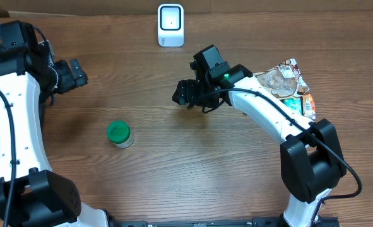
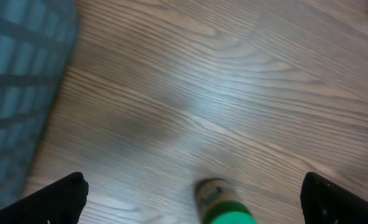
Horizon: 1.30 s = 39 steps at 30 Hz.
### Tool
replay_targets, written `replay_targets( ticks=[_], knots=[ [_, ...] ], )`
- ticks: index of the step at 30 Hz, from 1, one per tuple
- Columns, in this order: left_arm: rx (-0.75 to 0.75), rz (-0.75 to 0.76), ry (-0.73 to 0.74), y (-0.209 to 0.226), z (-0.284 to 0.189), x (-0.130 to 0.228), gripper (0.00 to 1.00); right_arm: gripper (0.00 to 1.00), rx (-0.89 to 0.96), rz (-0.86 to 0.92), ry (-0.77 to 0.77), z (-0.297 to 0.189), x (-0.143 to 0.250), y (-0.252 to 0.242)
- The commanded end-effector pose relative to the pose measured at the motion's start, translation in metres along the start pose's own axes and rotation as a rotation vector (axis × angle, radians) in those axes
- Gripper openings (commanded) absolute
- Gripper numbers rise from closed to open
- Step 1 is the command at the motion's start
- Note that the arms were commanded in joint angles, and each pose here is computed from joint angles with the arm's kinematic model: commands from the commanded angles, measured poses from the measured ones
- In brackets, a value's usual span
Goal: Scan the item barcode
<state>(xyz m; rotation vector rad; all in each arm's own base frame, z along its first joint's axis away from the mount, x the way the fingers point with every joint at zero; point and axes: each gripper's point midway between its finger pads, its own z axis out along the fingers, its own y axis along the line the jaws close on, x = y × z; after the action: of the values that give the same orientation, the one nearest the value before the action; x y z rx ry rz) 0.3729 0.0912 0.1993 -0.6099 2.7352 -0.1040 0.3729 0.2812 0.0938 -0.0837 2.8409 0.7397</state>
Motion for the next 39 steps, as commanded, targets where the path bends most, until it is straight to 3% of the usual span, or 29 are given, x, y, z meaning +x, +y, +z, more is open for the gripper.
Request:
replay_targets(
  ticks=[1,5,8,10,19,27,33,39],
  knots=[
    [0.112,-0.027,0.065,-0.021,0.000,0.013,1.00,0.79,0.022,0.004,-0.021,0.001,-0.005,-0.005],
    [0.074,0.060,0.128,-0.017,0.011,0.029,0.97,0.80,0.019,0.002,-0.027,0.001,-0.006,-0.004],
    [0.009,0.068,0.180,-0.006,0.031,0.047,0.55,0.80,0.020,0.002,-0.026,0.001,-0.006,-0.004],
    [-0.018,0.070,0.213,0.001,0.047,0.059,0.04,0.80,0.020,0.002,-0.025,0.001,-0.006,-0.004],
    [-0.108,0.034,0.335,0.027,0.095,0.114,0.04,0.80,0.022,0.003,-0.024,0.001,-0.006,-0.004],
    [-0.085,-0.004,0.376,0.017,0.123,0.148,0.04,0.79,0.027,0.003,-0.027,0.001,-0.006,-0.005],
    [0.083,0.028,0.398,-0.022,0.146,0.177,0.04,0.79,0.027,0.004,-0.027,0.001,-0.006,-0.006],
    [0.260,0.107,0.351,-0.074,0.151,0.177,0.04,0.79,0.027,0.004,-0.027,0.001,-0.006,-0.005]
  ],
)
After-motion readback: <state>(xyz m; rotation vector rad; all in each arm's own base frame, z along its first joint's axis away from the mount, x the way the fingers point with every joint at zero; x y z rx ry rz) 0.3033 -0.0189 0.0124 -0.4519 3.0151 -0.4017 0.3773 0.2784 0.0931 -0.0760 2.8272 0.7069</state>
